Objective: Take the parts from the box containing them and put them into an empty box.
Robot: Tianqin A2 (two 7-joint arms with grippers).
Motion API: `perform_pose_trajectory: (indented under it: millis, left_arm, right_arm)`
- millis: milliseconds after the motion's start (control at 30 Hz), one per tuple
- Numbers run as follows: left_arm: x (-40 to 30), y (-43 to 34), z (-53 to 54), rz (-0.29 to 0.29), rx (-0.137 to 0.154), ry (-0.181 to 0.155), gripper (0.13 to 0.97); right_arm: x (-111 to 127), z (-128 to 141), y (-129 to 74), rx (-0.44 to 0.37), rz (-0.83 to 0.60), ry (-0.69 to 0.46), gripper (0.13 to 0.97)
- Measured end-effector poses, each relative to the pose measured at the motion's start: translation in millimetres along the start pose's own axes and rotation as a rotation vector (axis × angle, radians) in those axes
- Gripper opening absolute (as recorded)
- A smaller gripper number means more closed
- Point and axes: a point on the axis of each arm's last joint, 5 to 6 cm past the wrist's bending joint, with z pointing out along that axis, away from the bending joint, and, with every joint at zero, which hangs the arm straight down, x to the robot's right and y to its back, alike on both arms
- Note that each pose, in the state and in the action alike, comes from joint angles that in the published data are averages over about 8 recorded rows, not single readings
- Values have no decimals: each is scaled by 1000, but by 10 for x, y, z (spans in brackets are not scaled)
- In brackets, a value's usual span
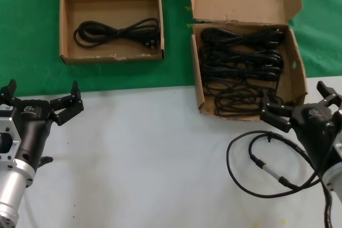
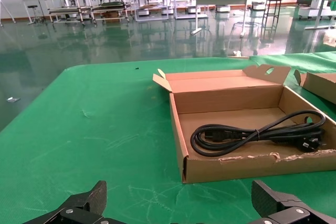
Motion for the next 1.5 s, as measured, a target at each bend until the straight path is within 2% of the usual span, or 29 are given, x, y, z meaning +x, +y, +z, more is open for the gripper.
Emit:
perform_pose_trajectory:
  millis: [1500]
  left_arm:
    - [0, 0, 0, 0, 0, 0, 966]
  right_arm:
    - [0, 0, 0, 0, 0, 0, 966]
